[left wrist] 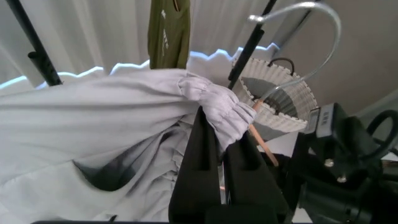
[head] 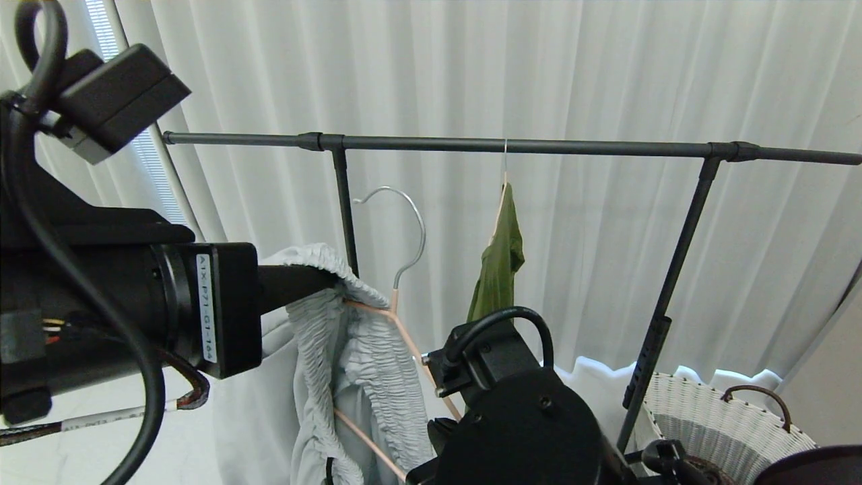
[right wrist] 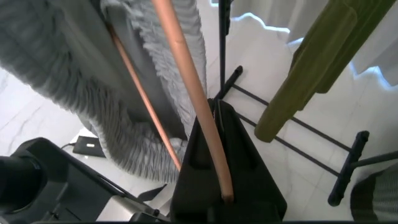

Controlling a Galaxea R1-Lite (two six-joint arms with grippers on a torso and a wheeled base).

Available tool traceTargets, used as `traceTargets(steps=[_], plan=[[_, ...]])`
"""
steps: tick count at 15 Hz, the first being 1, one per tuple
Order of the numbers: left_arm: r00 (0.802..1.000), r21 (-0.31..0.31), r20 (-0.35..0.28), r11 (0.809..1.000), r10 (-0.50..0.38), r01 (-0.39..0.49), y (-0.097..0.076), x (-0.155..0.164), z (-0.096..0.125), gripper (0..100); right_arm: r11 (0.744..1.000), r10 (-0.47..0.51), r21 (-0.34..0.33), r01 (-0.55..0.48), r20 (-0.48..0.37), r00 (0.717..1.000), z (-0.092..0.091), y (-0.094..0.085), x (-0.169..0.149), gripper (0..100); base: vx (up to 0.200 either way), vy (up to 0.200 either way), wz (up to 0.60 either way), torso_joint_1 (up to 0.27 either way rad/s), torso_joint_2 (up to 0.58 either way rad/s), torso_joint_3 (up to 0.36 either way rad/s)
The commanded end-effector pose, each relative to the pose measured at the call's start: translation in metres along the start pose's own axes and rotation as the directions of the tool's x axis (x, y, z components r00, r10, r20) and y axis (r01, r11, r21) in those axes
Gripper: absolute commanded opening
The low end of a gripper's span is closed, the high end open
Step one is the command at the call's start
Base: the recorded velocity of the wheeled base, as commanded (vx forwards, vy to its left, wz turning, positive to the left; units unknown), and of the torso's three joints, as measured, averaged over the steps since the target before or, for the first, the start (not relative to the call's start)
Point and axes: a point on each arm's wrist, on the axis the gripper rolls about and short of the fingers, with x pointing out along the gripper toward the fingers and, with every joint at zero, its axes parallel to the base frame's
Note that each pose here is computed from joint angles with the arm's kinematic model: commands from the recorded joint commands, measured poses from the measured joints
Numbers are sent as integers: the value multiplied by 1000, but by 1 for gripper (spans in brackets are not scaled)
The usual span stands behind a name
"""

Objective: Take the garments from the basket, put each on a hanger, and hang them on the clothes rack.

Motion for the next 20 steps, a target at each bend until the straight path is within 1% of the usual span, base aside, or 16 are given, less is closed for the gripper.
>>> traceTargets(steps=[1, 2, 5, 9, 10, 11, 12, 13, 15, 19, 20], plan=[[1000, 3, -6, 1000, 2, -2, 0, 1, -2, 0, 1000, 12, 15, -12, 28, 1000, 4, 1, -4, 0, 0, 0, 0, 0, 0, 0], [1000, 11, -11, 1000, -8, 9, -2, 1, -2, 0, 1000, 23, 20, -24, 49, 999, 7, 3, -4, 0, 0, 0, 0, 0, 0, 0], [999, 39, -34, 998, -39, 40, -8, 0, -9, 0, 999, 38, 14, -40, 80, 996, 10, 5, -3, 0, 0, 0, 0, 0, 0, 0], [999, 38, -32, 999, -37, 38, -6, -2, -11, 0, 999, 37, 30, -40, 116, 993, 14, 5, -5, 0, 0, 0, 0, 0, 0, 0], [999, 39, -33, 999, -36, 37, -6, -2, -11, 100, 998, 42, 33, -47, 125, 991, 16, 5, -7, 0, 0, 0, 0, 0, 0, 0], [999, 39, -33, 999, -36, 37, -6, -2, -11, 100, 998, 42, 31, -46, 125, 991, 16, 5, -7, 0, 0, 0, 0, 0, 0, 0], [999, 40, -38, 999, -34, 35, -6, -1, -12, 100, 997, 55, 47, -63, 152, 987, 19, 7, -8, 0, 0, 0, 0, 0, 0, 0], [999, 43, -44, 999, -31, 33, -5, -1, -14, 100, 996, 61, 48, -69, 162, 985, 20, 7, -8, 0, 0, 0, 0, 0, 0, 0], [999, 65, -46, 997, -29, 32, -3, -2, -18, 100, 995, 70, 56, -82, 183, 981, 23, 8, -8, 0, 0, 0, 0, 0, 0, 0], [999, 82, -50, 996, -22, 26, 5, -13, -30, 100, 994, 77, 53, -91, 225, 971, 29, 6, -7, 0, 0, 0, 0, 0, 0, 0], [999, 96, -49, 995, -23, 27, 8, -17, -33, 100, 995, 70, 52, -84, 233, 970, 31, 4, -8, 0, 0, 0, 0, 0, 0, 0]])
